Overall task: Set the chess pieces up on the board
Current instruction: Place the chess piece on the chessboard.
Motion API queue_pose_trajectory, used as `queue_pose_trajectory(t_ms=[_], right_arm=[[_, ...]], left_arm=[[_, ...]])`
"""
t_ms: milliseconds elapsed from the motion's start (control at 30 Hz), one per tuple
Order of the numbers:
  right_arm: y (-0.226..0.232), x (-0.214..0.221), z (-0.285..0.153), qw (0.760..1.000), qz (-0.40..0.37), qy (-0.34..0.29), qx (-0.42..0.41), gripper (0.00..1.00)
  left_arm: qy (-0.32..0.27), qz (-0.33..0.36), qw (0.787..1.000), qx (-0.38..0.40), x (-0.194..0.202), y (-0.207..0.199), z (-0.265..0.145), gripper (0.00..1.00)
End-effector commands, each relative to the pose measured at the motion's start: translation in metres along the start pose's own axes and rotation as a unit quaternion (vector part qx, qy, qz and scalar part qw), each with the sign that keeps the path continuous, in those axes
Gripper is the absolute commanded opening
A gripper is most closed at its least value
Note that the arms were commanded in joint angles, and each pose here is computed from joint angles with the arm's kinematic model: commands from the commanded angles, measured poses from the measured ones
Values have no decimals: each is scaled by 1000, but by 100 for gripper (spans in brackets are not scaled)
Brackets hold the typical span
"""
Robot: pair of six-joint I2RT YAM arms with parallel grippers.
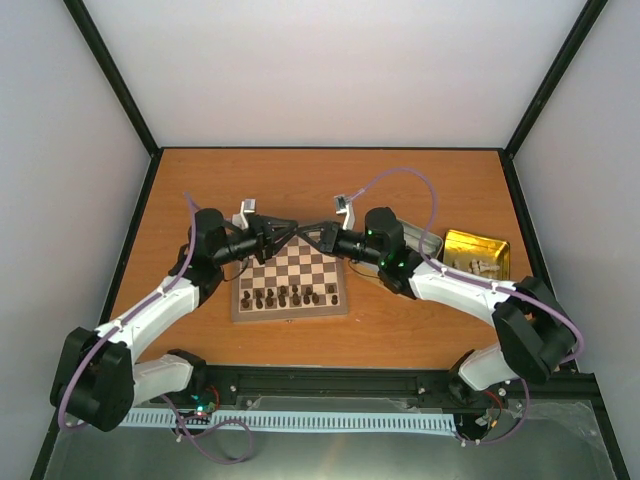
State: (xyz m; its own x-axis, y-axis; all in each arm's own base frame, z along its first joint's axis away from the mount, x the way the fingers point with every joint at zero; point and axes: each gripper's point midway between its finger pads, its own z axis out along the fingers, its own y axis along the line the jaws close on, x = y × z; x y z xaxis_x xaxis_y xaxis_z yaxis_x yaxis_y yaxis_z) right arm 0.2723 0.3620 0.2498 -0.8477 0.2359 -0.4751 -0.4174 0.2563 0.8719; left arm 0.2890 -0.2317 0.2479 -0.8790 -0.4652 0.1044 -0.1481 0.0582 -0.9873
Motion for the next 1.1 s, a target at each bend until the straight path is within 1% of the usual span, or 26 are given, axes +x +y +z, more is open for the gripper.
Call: queue_pose_trajectory(t_ms=[0,33,67,133,233,300,367,433,500,600,633,700,800,833,867,933,1067], right_arm=[[7,0,4,1000,17,-3,-9,6],[7,0,4,1000,20,-1,-5,5],[8,0,4,1000,23,3,-1,4],[5,0,3,999,29,13,25,3],[-25,13,-3,990,45,62,120,3],[-54,25,-12,971,51,112,203,3],[-81,39,-23,945,38,178,271,3],[-104,54,-35,913,22,242,328,3],[-121,58,-44,887,6,274,371,3],[-132,62,-48,866,-3,304,396,3],[-131,60,-46,863,-5,311,397,3],[-133,64,-44,852,-7,333,404,3],[-140,72,-43,835,-5,357,419,3],[-144,76,-43,828,0,367,425,3],[-145,78,-42,823,1,373,427,3],[-147,84,-40,815,3,387,432,3],[-147,90,-31,808,4,401,431,3]], left_arm=[[-9,12,1000,22,0,-15,-3,17],[-12,14,1000,18,-1,-13,-3,21],[-17,17,1000,13,-2,-9,-4,26],[-45,34,998,-3,-8,-3,-8,43],[-115,73,988,-73,-26,23,-22,56],[-167,113,972,-121,-39,37,-38,60],[-215,156,949,-168,-51,45,-57,63],[-252,213,922,-201,-59,43,-75,66],[-283,261,894,-229,-65,34,-94,71],[-321,335,846,-263,-69,14,-120,75],[-335,353,829,-276,-71,8,-130,75],[-360,378,799,-298,-73,-2,-147,76],[-399,401,761,-318,-75,-9,-171,79],[-409,403,754,-317,-75,-10,-176,79],[-417,401,754,-310,-74,-12,-180,81],[-413,413,758,-291,-69,-17,-177,82],[-416,414,759,-284,-68,-17,-177,83]])
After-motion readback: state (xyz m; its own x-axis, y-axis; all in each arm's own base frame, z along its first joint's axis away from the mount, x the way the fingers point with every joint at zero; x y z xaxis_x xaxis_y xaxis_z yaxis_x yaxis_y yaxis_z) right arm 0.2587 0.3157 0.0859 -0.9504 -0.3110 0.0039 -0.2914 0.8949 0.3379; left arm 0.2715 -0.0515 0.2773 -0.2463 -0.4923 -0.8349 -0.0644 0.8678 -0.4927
